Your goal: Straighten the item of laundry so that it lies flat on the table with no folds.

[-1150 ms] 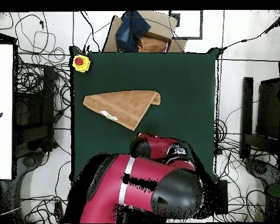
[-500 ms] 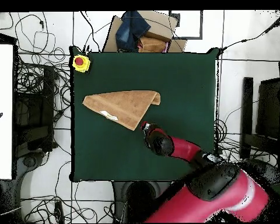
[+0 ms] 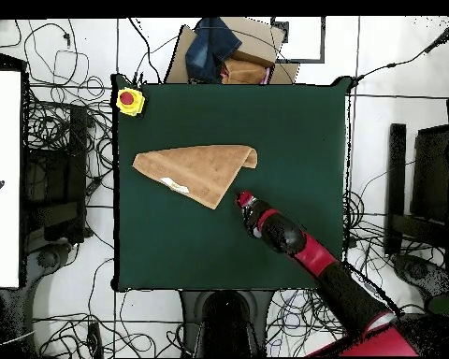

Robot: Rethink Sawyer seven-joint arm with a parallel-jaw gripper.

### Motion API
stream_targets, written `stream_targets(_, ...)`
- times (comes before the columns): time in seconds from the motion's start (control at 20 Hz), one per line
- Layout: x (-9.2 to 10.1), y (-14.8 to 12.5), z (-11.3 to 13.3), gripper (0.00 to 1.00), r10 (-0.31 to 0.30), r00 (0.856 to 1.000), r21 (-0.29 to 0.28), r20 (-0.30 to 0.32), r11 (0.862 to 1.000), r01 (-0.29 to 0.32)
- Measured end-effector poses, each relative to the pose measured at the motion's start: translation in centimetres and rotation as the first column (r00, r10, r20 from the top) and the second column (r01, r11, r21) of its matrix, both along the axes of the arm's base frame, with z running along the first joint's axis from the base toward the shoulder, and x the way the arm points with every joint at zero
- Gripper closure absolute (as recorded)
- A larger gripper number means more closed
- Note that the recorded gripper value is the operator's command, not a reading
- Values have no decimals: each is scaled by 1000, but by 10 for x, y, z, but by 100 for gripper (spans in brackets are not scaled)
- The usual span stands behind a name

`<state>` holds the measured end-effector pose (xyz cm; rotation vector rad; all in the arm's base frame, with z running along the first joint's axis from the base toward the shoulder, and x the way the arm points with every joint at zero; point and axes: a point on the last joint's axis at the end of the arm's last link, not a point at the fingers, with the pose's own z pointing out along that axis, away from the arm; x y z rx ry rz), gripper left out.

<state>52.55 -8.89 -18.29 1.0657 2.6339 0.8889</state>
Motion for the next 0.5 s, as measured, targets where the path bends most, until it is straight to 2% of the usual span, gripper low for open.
stream_targets(0.15, 7, 17, 1, 0, 26, 1000, 5, 17, 1000, -26)
stream_targets(0.25, 12, 42, 1, 0, 69, 997, 10, 32, 998, -69)
stream_targets(0.35, 18, 79, 3, 0, 124, 991, 23, 48, 992, -126)
stream_targets(0.45, 21, 102, 5, 0, 155, 986, 32, 58, 987, -157)
stream_targets(0.5, 27, 130, 10, 0, 184, 980, 49, 77, 981, -188)
